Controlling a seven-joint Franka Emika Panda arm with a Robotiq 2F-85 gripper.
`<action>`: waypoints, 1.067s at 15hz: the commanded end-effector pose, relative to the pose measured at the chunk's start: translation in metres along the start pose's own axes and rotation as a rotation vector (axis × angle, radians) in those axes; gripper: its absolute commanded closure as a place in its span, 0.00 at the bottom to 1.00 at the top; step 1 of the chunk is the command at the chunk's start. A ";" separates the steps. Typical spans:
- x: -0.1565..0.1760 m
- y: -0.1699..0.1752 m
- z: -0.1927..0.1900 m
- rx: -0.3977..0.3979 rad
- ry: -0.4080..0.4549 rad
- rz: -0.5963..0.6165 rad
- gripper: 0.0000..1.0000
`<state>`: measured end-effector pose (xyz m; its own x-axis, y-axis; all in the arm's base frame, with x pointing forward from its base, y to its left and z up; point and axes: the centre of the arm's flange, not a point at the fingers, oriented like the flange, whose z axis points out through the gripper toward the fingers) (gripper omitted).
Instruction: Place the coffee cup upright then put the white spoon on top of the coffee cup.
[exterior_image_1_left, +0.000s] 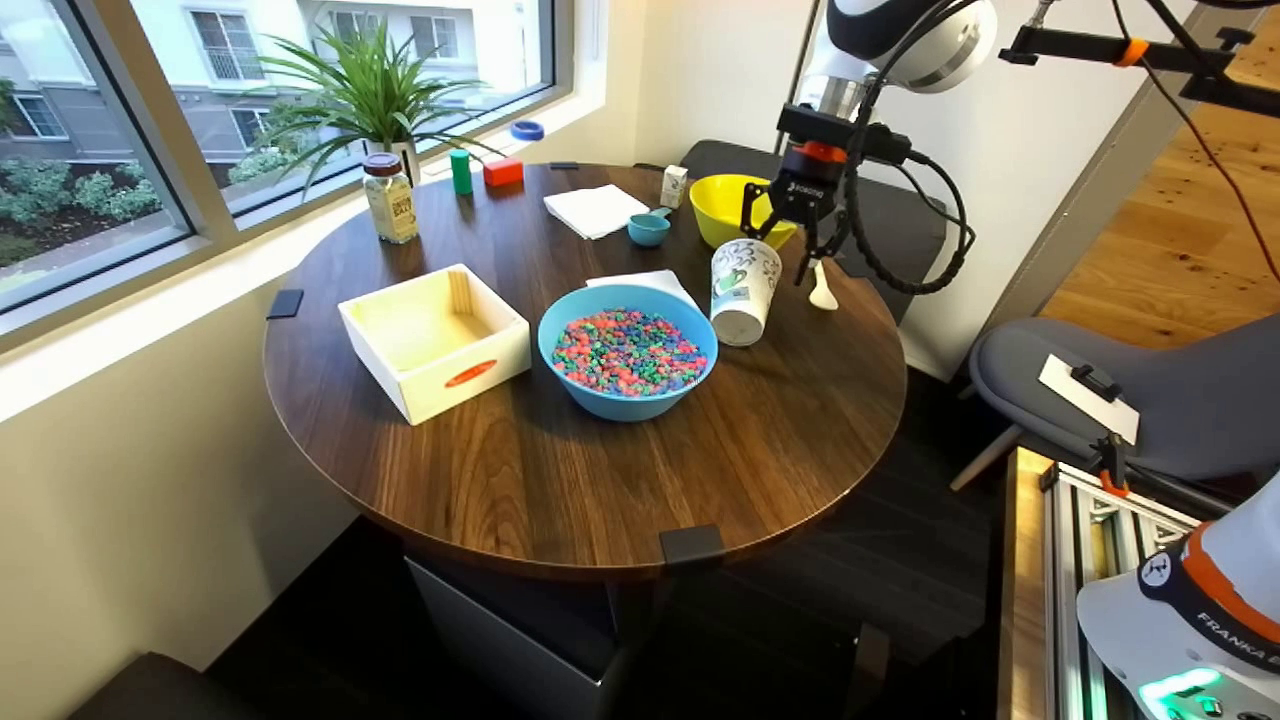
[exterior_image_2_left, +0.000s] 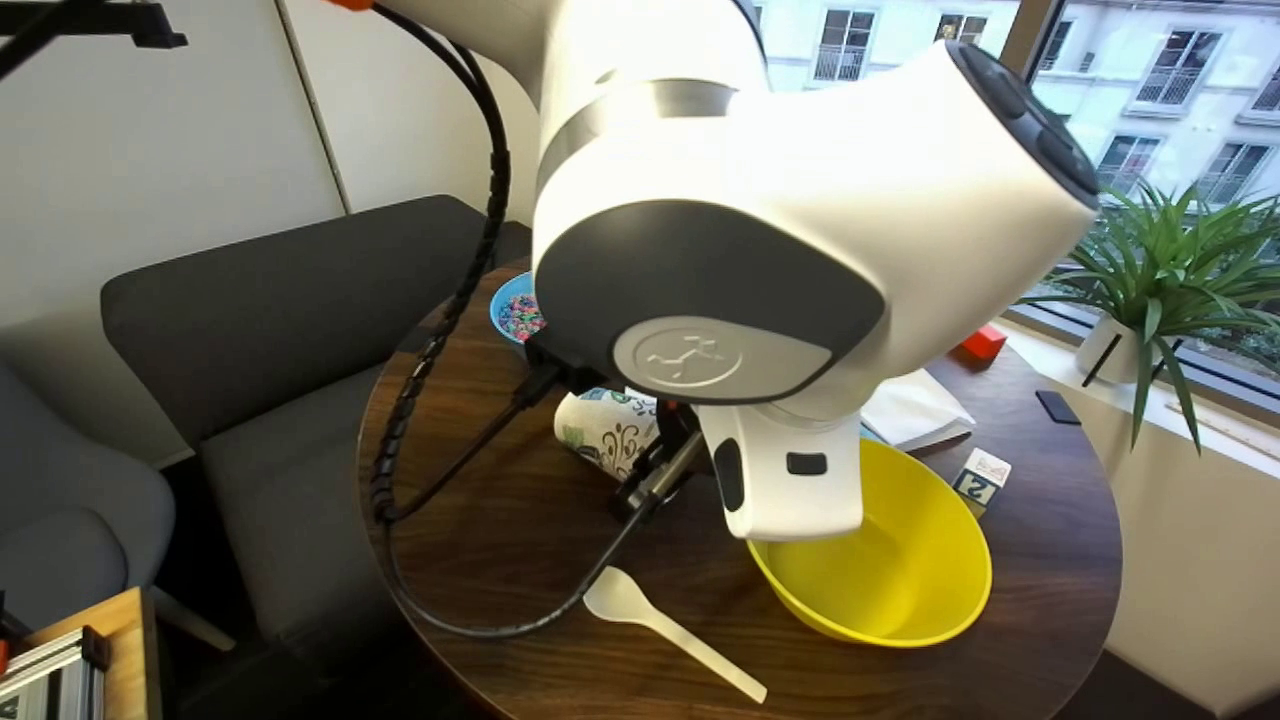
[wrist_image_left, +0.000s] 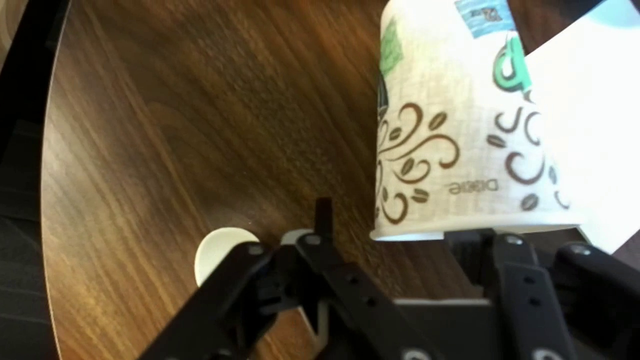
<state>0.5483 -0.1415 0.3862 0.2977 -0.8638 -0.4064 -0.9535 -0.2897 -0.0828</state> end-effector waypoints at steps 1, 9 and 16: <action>0.003 -0.009 0.003 0.004 -0.032 0.001 0.71; -0.013 -0.014 -0.003 -0.006 0.011 -0.028 0.98; -0.073 -0.012 -0.033 -0.091 0.268 -0.124 0.98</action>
<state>0.5568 -0.1132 0.4245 0.3981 -0.8765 -0.2708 -0.9158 -0.3969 -0.0616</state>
